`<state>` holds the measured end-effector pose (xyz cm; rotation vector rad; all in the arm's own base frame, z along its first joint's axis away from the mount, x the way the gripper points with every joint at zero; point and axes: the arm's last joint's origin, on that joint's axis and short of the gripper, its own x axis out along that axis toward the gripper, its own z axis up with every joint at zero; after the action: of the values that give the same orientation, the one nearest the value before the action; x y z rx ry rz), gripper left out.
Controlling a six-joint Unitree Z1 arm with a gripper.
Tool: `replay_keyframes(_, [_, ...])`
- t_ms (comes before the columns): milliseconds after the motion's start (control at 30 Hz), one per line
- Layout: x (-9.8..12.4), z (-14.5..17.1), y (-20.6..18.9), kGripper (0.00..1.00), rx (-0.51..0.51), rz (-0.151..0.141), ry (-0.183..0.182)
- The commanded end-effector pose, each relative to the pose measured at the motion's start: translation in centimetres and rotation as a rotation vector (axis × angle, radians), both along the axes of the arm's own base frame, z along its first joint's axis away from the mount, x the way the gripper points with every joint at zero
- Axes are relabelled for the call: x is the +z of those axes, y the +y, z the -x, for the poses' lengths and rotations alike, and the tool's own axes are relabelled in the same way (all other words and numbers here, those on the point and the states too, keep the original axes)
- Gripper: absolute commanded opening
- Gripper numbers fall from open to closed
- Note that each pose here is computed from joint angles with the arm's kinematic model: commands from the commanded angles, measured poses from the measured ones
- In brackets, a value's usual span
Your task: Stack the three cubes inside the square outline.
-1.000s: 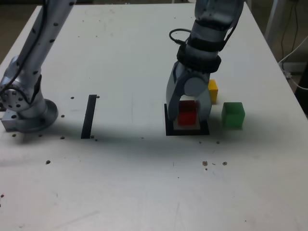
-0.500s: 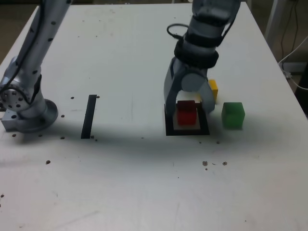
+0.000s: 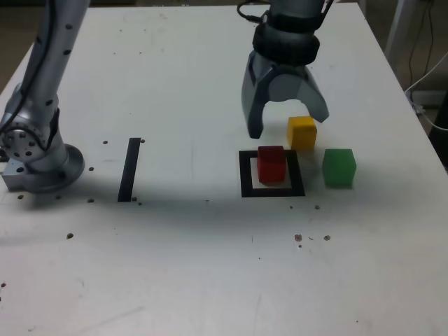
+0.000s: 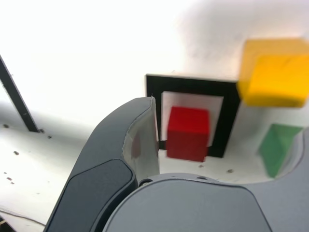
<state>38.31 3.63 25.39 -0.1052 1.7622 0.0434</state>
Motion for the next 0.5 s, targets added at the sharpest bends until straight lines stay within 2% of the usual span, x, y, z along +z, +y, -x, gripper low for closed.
replay_keyframes(0, [-0.3,-0.7,0.7,0.99,0.003,0.001,0.002])
replay_keyframes(233, [-1.5,-2.4,3.5,0.99,0.008,0.02,0.012])
replay_keyframes(467, [-3.1,-3.5,5.6,0.96,0.001,0.059,0.03])
